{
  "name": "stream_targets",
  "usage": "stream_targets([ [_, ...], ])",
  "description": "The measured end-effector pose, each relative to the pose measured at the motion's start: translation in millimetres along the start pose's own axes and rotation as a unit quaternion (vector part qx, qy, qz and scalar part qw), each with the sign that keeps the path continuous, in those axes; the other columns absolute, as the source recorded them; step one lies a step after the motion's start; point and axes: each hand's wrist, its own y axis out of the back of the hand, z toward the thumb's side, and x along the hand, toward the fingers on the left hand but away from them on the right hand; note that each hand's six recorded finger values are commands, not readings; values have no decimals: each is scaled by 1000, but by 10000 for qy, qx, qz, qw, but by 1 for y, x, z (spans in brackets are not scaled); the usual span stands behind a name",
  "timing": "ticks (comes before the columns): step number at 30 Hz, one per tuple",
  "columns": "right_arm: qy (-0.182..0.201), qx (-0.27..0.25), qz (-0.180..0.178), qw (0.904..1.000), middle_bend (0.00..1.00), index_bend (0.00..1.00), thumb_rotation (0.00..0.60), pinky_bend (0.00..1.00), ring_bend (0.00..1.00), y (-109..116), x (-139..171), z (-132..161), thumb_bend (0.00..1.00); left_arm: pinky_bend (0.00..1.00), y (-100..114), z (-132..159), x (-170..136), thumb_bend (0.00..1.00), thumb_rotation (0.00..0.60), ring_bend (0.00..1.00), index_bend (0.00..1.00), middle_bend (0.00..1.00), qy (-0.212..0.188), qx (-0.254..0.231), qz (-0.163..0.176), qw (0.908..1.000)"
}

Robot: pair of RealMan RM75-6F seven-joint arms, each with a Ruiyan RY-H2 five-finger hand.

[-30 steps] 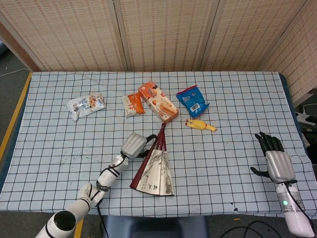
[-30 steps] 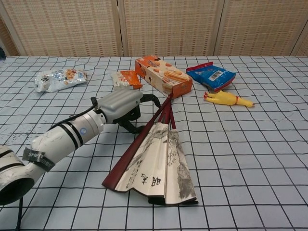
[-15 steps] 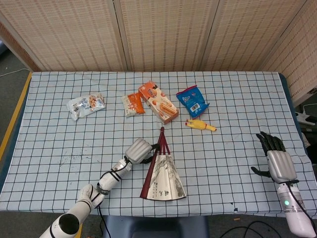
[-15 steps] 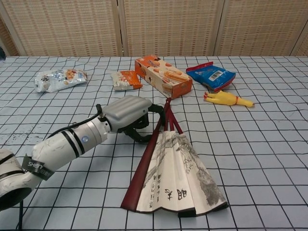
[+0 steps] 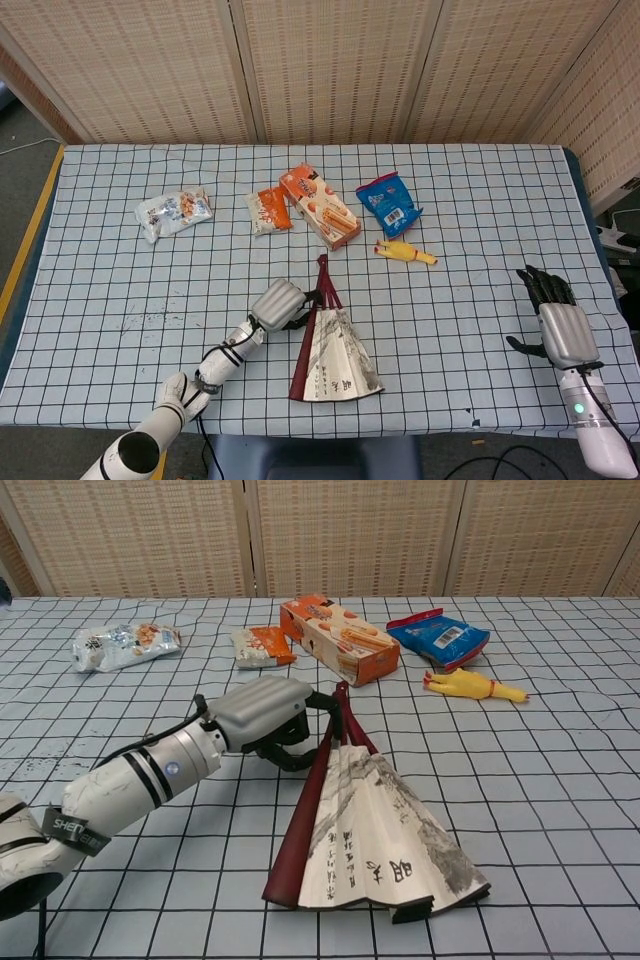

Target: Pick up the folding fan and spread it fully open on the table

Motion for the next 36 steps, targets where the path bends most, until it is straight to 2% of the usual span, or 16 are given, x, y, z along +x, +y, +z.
stream_targets([
  [4, 28, 15, 33, 10000, 0, 0, 600, 0, 0, -2, 1, 1, 67, 1000, 5, -2, -3, 555, 600, 919, 773, 1000, -14, -74, 103, 9999],
  [10, 49, 28, 60, 10000, 0, 0, 600, 0, 0, -3, 0, 2, 67, 1000, 15, -7, -3, 562, 600, 919, 771, 1000, 46, -221, 294, 9993],
  [15, 60, 45, 117, 9999, 0, 0, 600, 0, 0, -6, 0, 2, 67, 1000, 23, -14, -4, 572, 600, 920, 772, 1000, 196, -636, 499, 9965],
  [21, 123, 63, 199, 9997, 0, 0, 600, 0, 0, -11, -1, 6, 67, 1000, 35, -28, -7, 595, 600, 922, 774, 1000, 497, -1263, 836, 9872],
  [25, 390, 31, 310, 9988, 0, 0, 600, 0, 0, -18, -5, 19, 67, 1000, 39, -37, -9, 609, 600, 924, 784, 1000, 718, -1772, 977, 9767],
  [31, 1018, 117, 276, 9944, 0, 0, 600, 0, 0, -23, -32, 54, 70, 1000, 41, -45, -12, 616, 600, 926, 791, 1000, 1001, -2494, 1107, 9568],
  [36, 1174, 139, 532, 9916, 0, 0, 600, 0, 0, -28, -47, 70, 70, 1000, 45, -48, -13, 626, 600, 926, 792, 1000, 1270, -3307, 1188, 9276],
])
